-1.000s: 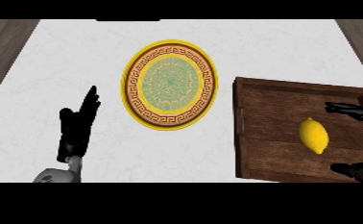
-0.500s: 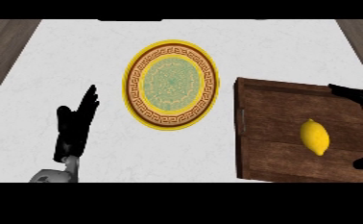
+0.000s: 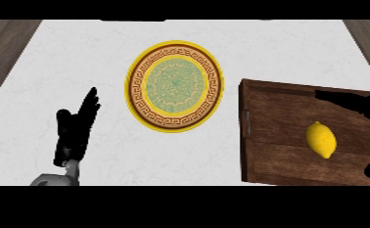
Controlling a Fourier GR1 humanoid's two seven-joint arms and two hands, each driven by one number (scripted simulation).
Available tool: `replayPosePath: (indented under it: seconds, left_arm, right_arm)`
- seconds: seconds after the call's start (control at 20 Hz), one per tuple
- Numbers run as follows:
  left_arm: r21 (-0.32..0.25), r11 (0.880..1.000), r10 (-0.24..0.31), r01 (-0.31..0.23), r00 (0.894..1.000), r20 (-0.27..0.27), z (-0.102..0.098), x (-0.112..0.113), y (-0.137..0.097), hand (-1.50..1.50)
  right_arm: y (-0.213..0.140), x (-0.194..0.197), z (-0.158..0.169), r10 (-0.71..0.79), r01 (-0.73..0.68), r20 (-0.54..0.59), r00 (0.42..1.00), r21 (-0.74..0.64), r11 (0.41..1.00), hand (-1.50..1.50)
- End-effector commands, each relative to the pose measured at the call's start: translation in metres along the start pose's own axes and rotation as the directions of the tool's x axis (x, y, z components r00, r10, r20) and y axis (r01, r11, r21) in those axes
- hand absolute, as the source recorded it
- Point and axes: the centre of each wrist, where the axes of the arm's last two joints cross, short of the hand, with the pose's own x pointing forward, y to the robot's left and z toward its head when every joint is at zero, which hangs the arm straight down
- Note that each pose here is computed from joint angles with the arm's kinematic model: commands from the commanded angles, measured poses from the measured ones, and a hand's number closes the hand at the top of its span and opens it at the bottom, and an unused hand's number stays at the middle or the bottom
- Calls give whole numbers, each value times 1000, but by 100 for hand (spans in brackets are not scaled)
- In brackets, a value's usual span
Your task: Pick the lemon from the tray and place it in the plate
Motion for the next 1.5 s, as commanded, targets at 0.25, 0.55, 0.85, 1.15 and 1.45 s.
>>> replayPosePath:
  seconds: [0.25, 0.55, 0.85, 1.15, 1.45]
  left_arm:
    - [16, 1000, -6, 6, 1000, -14, -11, 0, 5, 0]
    - [-20, 1000, 4, -4, 1000, -9, 0, 1, 7, 0]
    - [18, 1000, 12, -11, 1000, -24, -4, -2, -7, 0]
    - [-7, 1000, 5, -5, 1000, -13, -16, -20, -5, 0]
    - [3, 1000, 12, -12, 1000, -2, 3, 10, -9, 0]
  right_arm:
    - [17, 0, -15, 32, -29, -44, 999, 70, 997, -150]
    - [24, -3, -32, 34, -30, -34, 999, 105, 994, -150]
    - [38, -12, -21, 32, -26, -48, 998, 128, 991, -150]
    - [34, -2, -47, 27, -20, -56, 998, 127, 992, -150]
    - [40, -26, -45, 82, -79, -16, 997, 131, 988, 150]
